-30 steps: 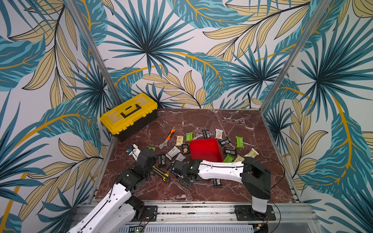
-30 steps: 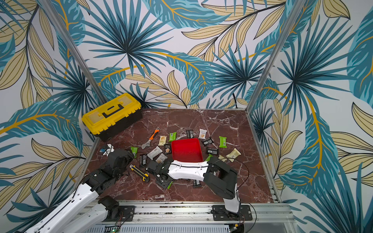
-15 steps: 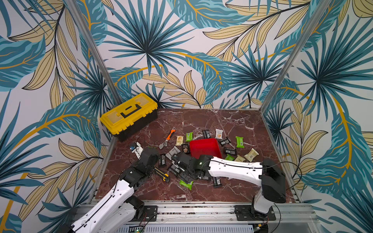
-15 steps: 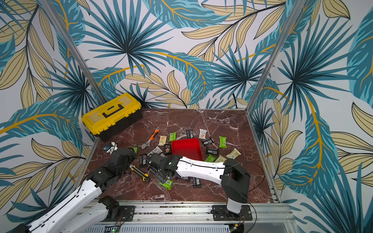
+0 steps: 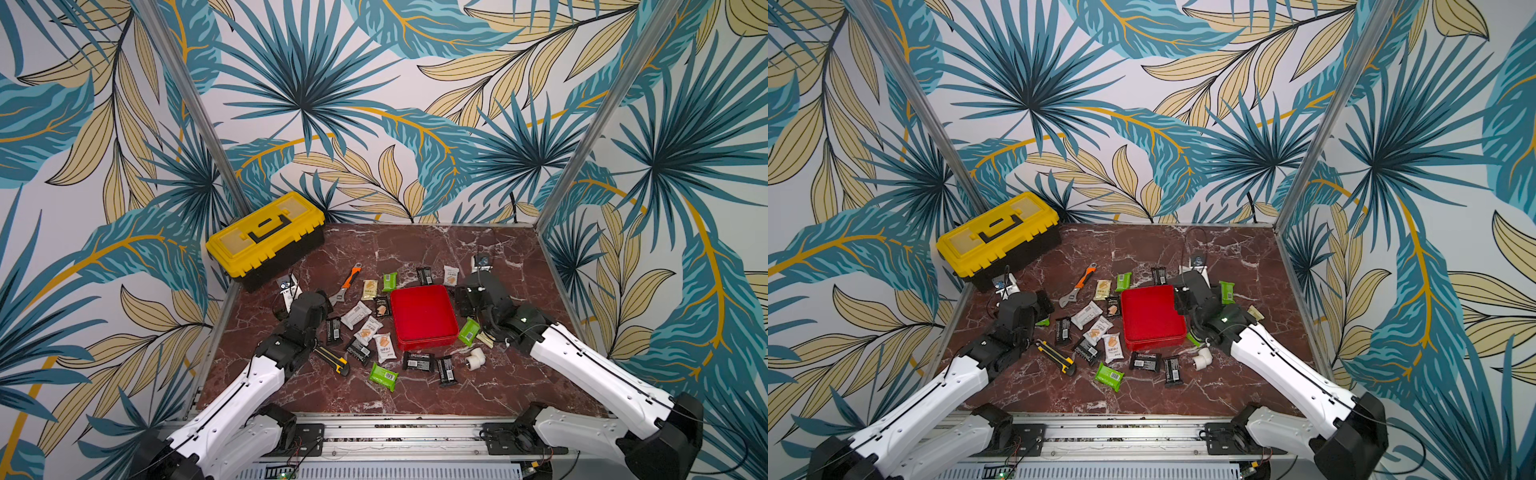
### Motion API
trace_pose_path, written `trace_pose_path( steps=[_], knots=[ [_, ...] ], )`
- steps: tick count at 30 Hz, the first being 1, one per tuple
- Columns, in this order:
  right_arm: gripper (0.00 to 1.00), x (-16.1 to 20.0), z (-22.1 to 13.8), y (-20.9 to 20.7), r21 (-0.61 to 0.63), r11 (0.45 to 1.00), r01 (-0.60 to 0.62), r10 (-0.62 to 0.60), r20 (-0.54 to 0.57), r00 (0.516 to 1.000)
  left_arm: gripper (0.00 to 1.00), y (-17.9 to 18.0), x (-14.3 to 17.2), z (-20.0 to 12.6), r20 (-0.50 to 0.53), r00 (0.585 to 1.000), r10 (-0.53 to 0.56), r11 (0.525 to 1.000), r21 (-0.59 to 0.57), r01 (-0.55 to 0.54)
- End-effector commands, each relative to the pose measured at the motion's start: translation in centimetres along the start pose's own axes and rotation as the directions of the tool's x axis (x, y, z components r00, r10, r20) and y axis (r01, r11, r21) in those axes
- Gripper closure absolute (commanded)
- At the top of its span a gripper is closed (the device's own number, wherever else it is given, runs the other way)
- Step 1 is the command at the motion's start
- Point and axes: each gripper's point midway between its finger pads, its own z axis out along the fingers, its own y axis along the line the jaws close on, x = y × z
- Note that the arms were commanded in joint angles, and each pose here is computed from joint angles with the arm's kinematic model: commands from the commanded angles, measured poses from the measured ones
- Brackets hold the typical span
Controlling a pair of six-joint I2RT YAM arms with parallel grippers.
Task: Take the cookies out of the storage box
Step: Place the cookie at the center of the board, then reset both arms
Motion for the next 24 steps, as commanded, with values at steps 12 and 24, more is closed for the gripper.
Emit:
trace_pose_path(
  steps=[12, 24],
  knots=[
    [0.16, 4.5, 7.6, -8.4, 0.235, 0.971, -0.044, 0.01, 0.148, 0.989, 0.04, 3.6, -1.1, 5.3, 0.151, 0.968, 0.201, 0.978, 0.025, -0.207],
    [0.16, 4.7, 11.7, -9.8, 0.197, 0.974, -0.112, 0.062, 0.244, 0.968, 0.04, 2.0, -1.1, 7.4, 0.3, 0.925, 0.232, 0.949, 0.138, -0.283]
  ],
)
